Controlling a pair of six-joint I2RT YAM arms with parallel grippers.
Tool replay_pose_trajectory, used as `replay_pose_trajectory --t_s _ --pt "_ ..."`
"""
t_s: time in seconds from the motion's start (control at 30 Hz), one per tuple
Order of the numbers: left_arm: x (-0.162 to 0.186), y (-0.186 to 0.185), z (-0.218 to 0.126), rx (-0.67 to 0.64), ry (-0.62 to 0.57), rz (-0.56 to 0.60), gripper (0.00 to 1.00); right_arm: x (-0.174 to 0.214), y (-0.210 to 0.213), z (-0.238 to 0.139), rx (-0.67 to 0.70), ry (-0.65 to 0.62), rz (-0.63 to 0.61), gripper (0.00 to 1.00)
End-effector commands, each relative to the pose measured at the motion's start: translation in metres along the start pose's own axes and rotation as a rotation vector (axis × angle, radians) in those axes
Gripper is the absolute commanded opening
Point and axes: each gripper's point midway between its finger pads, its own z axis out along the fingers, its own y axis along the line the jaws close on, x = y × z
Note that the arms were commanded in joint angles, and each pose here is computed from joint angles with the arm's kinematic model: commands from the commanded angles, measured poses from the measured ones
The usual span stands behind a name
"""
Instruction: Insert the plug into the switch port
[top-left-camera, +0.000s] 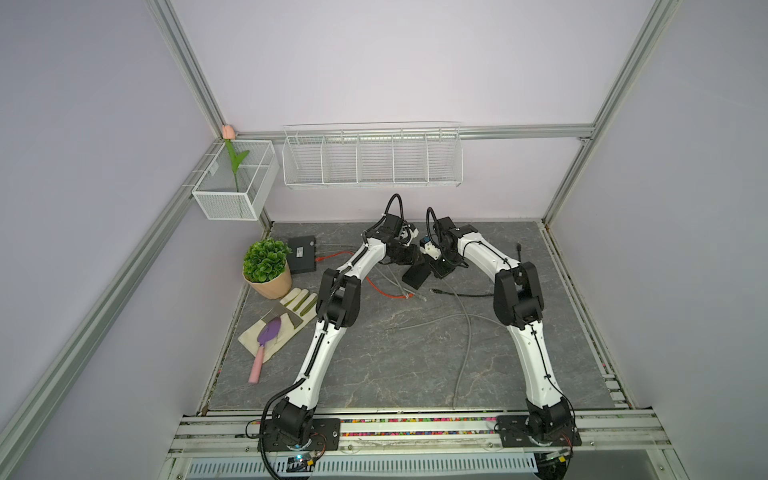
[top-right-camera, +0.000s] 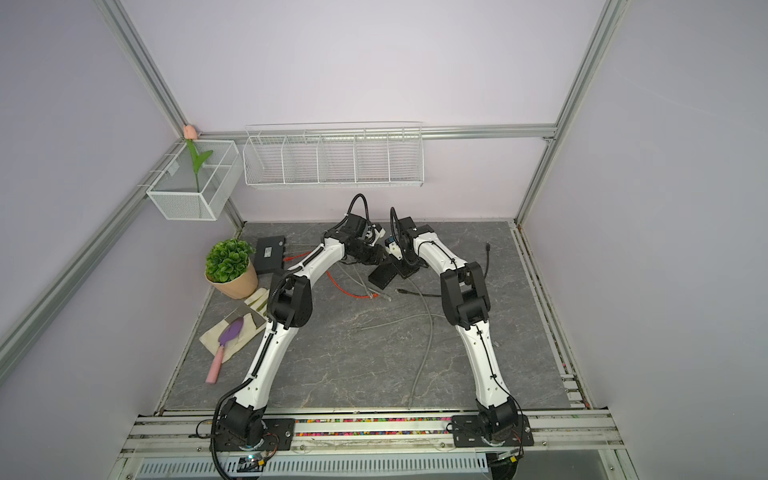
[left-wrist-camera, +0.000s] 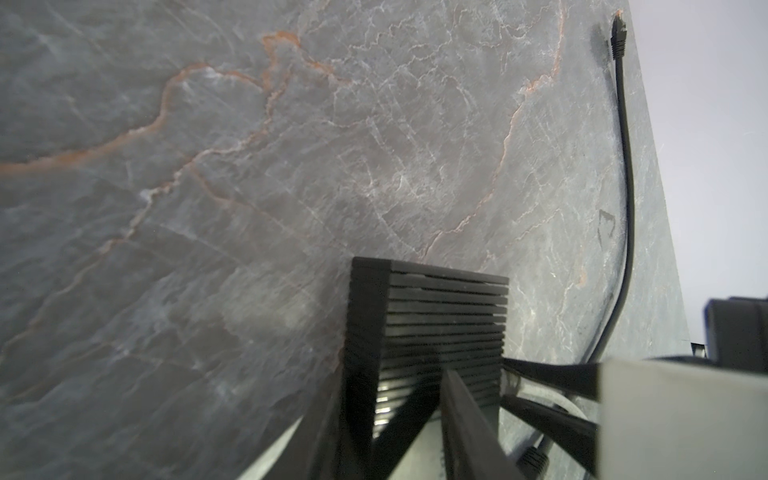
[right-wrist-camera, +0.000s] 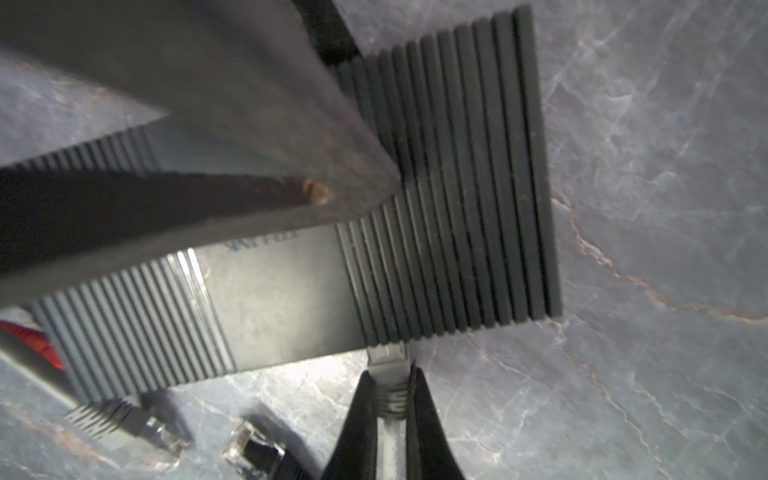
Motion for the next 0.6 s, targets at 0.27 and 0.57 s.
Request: replay_pose_trajectory --t_s 0.27,0.57 --pt "0.173 -0.099 0.084 0.234 0.521 -0.060 0.37 -0.146 0.025 -0.016 -0.012 -0.552 -0.165 0.07" --pt "0.158 -0.071 0.071 0.198 0.493 -0.096 0.36 -0.129 0.023 -0.022 -0.032 -0.519 -0.139 0.22"
